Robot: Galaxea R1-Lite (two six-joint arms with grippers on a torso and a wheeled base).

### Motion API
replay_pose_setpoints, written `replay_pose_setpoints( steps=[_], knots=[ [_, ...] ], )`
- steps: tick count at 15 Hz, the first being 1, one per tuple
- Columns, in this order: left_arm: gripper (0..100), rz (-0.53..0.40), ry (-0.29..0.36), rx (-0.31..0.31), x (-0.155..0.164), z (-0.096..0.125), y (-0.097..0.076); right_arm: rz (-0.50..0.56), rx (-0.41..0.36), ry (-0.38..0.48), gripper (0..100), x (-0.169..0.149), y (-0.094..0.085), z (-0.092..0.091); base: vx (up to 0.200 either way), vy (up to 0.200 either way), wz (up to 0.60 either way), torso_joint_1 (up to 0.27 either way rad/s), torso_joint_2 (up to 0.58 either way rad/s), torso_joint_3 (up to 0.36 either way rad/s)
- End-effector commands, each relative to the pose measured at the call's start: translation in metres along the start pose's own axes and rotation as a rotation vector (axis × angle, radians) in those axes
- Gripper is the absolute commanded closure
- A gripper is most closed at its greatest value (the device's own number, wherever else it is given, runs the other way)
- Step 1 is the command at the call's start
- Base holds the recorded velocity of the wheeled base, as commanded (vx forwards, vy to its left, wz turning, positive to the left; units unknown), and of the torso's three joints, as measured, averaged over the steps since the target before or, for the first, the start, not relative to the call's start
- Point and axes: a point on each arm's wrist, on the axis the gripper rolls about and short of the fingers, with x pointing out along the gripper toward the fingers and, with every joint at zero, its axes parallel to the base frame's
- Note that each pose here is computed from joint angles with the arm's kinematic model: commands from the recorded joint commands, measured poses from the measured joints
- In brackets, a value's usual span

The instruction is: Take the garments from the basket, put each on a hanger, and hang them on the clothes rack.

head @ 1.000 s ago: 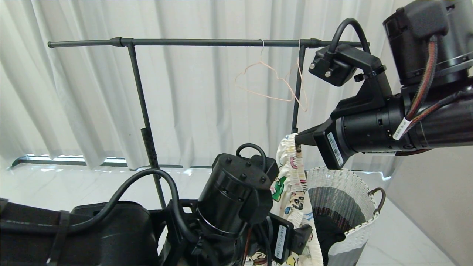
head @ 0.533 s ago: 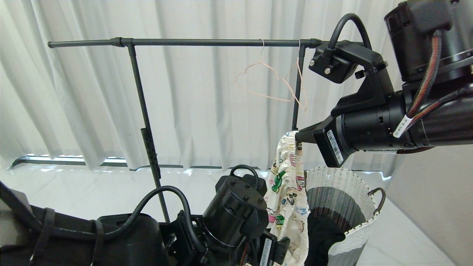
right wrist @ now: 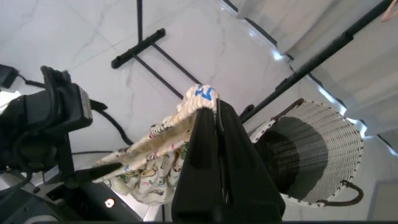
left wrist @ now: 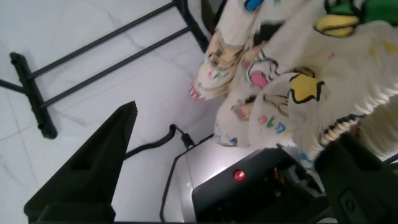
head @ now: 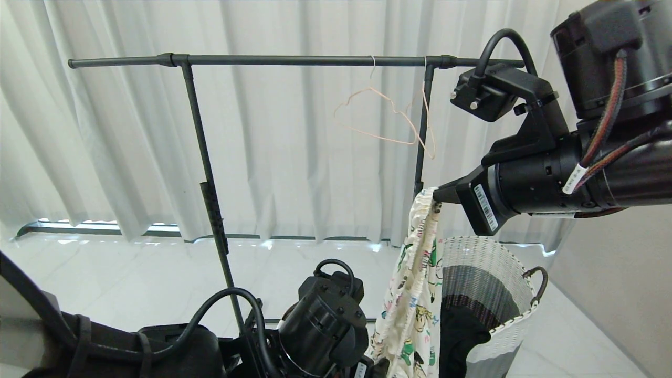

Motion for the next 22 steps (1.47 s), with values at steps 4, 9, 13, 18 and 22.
replay_pose_setpoints(
  steps=[4,9,13,18,22],
  knots=[
    [100,-0.001,-0.007,0.007,-0.007,-0.003,0.0,-0.008,0.012,-0.005,100,-0.011,-0.004,-0.001,0.0,0.0,0.0,0.0,0.0,0.0],
    [100,0.012,-0.115,0.041,-0.036,0.007,-0.002,-0.011,0.145,0.059,100,-0.014,-0.004,-0.019,0.0,0.0,0.0,0.0,0.0,0.0],
    [100,0.056,-0.226,0.065,-0.064,0.032,0.007,-0.013,0.165,0.108,100,-0.026,-0.004,-0.044,0.0,0.0,0.0,0.0,0.0,0.0],
    [100,0.034,-0.28,0.053,-0.129,0.101,-0.003,-0.026,0.168,0.116,100,-0.059,-0.01,-0.062,0.0,0.0,0.0,0.0,0.0,0.0],
    [100,0.021,-0.328,0.053,-0.15,0.136,-0.011,-0.101,0.176,0.002,100,-0.074,-0.032,-0.03,0.0,0.0,0.0,0.0,0.0,0.0]
  ],
)
